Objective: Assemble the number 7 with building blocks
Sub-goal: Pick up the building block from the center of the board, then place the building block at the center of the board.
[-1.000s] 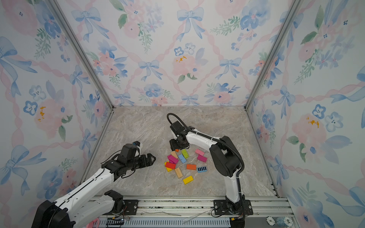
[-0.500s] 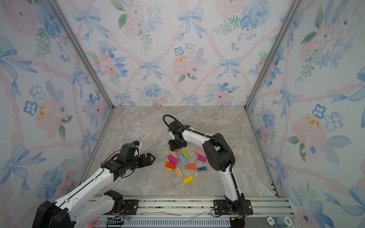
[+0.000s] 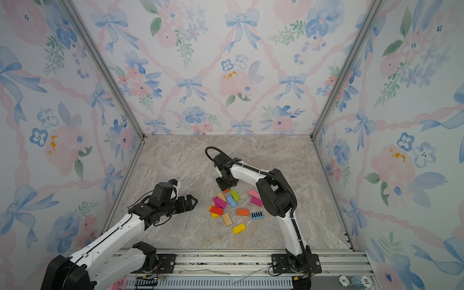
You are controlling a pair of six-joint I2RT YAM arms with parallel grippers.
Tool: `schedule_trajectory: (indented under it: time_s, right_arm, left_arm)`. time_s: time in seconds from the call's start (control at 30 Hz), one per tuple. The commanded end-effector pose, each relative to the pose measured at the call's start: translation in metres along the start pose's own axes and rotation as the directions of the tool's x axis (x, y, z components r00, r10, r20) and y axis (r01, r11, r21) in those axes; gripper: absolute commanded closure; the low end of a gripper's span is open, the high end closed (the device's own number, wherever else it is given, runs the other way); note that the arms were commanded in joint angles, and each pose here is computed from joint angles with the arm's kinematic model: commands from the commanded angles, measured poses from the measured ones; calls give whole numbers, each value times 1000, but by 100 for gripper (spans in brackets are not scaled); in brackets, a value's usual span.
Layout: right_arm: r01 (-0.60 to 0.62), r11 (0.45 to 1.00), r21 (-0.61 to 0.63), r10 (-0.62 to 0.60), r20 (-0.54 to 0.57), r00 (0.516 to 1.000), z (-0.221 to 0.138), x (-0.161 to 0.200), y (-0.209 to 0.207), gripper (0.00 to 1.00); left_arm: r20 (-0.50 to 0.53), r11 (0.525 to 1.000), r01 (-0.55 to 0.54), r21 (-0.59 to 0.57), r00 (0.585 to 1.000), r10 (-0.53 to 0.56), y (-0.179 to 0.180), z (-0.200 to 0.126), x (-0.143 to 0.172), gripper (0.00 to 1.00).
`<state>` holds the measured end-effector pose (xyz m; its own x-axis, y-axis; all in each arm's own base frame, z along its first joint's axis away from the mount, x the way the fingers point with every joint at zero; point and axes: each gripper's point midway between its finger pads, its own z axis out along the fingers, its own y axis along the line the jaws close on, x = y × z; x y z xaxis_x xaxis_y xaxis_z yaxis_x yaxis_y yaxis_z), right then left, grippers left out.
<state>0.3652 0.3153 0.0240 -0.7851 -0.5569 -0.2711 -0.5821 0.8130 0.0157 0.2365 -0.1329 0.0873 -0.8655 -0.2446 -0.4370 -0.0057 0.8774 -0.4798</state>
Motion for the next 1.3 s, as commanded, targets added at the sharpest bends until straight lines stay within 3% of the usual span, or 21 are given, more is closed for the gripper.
schedule_trajectory:
  time_s: [0.0,0.1,0.17,0.27,0.4,0.57,0.7,0.83,1.0,1.27]
  right_arm:
    - [89,993,78,-83,-77,994,8,23,-6,61]
    - [94,992,85,-91,-48,995,6,20,-5,73]
    - [94,992,81,-94,-2,996,-1,14,-4,74]
    - [119,990,76,-127,102,987,-22,-6,-1,77]
    - [239,971,32,-239,244,940,-54,-42,18,76]
    - [498,867,-3,-469,332,818,-58,-71,56,78]
    - [715,699,38,-672,378,637,-50,-83,92,81]
    - [803,594,43,-760,356,544,-37,-98,113,85]
    - [836,547,36,-802,309,512,-10,-112,130,85]
    - [817,576,18,-781,306,544,17,-121,135,84]
  left_arm:
    - [-15,1000,-17,2,1000,17,0,0,1,3]
    - [-11,1000,-15,12,1000,15,-2,-1,-1,4]
    - [10,1000,-6,29,1000,5,-6,-6,-4,4]
    - [104,998,14,66,994,-21,-12,-25,-19,5]
    - [282,990,54,129,955,-89,-13,-63,-42,5]
    - [412,976,74,203,898,-153,-13,-97,-54,7]
    - [450,972,88,217,875,-179,-9,-106,-52,7]
    - [480,971,93,219,856,-190,-5,-113,-51,7]
    - [495,971,75,227,850,-181,-7,-119,-50,7]
    - [482,973,54,222,862,-158,-10,-118,-48,7]
